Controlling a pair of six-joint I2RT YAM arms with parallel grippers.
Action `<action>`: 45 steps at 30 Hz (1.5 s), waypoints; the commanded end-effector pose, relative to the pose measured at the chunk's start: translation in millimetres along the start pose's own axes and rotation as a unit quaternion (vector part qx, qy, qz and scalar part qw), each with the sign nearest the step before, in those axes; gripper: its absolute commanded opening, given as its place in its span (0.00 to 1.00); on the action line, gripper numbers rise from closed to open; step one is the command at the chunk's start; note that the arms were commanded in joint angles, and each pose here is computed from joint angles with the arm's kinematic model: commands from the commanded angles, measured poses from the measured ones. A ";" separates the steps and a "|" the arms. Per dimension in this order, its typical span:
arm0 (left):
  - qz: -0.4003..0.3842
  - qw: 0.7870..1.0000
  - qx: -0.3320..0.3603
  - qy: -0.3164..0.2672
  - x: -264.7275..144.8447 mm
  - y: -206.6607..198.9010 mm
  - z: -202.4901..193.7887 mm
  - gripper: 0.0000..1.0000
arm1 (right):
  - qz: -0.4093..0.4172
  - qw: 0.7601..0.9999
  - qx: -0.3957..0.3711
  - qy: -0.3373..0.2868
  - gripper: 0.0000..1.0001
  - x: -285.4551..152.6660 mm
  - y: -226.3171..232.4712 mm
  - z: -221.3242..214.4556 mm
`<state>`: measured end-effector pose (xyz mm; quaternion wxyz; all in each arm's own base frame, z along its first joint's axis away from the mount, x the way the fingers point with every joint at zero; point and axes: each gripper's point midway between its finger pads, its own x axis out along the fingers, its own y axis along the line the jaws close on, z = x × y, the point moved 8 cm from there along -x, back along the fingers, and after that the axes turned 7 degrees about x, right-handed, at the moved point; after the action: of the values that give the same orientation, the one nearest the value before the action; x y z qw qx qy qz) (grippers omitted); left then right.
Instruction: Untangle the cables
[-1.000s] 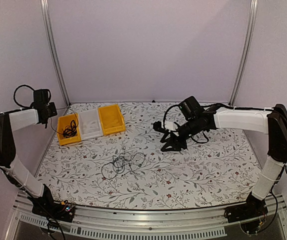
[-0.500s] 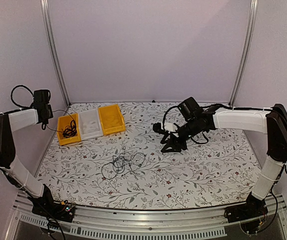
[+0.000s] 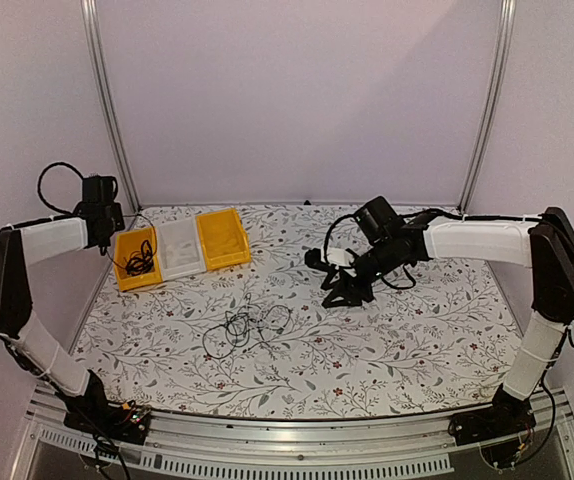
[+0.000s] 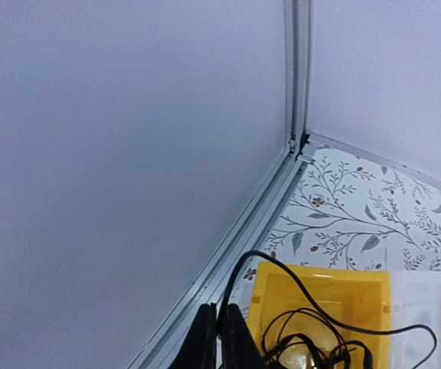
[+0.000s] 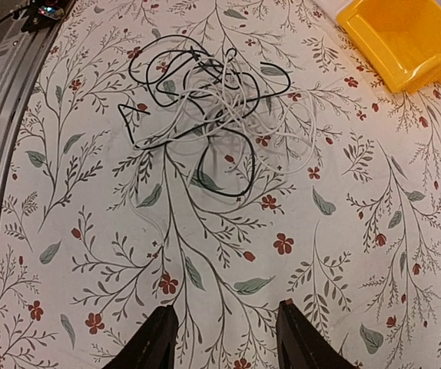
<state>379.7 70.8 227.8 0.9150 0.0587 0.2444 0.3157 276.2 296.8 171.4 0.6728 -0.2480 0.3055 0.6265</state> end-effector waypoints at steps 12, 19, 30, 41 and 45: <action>-0.117 0.988 0.041 0.092 27.3 -83.8 -48.6 0.00 | 0.004 1.000 -0.005 0.020 0.48 7.6 2.8 -5.0; -0.135 0.982 0.051 0.123 35.5 -94.1 -63.4 0.00 | 0.005 1.000 -0.005 0.026 0.48 9.9 2.7 -6.4; -0.131 0.983 0.047 0.119 22.1 -72.9 -42.2 0.07 | 0.005 0.999 -0.007 0.032 0.48 13.1 4.2 -7.0; -0.216 0.973 -0.045 0.061 -20.2 -29.1 1.9 0.50 | 0.011 0.999 -0.015 0.041 0.48 20.0 9.0 -6.9; -0.324 0.945 -0.026 0.028 -51.7 -61.1 11.6 0.50 | 0.012 0.999 -0.016 0.046 0.48 22.6 10.0 -8.1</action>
<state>382.7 37.5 239.0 0.9489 -0.0476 0.2813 0.1349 266.1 303.9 154.2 0.6524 -0.2752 0.3259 0.6264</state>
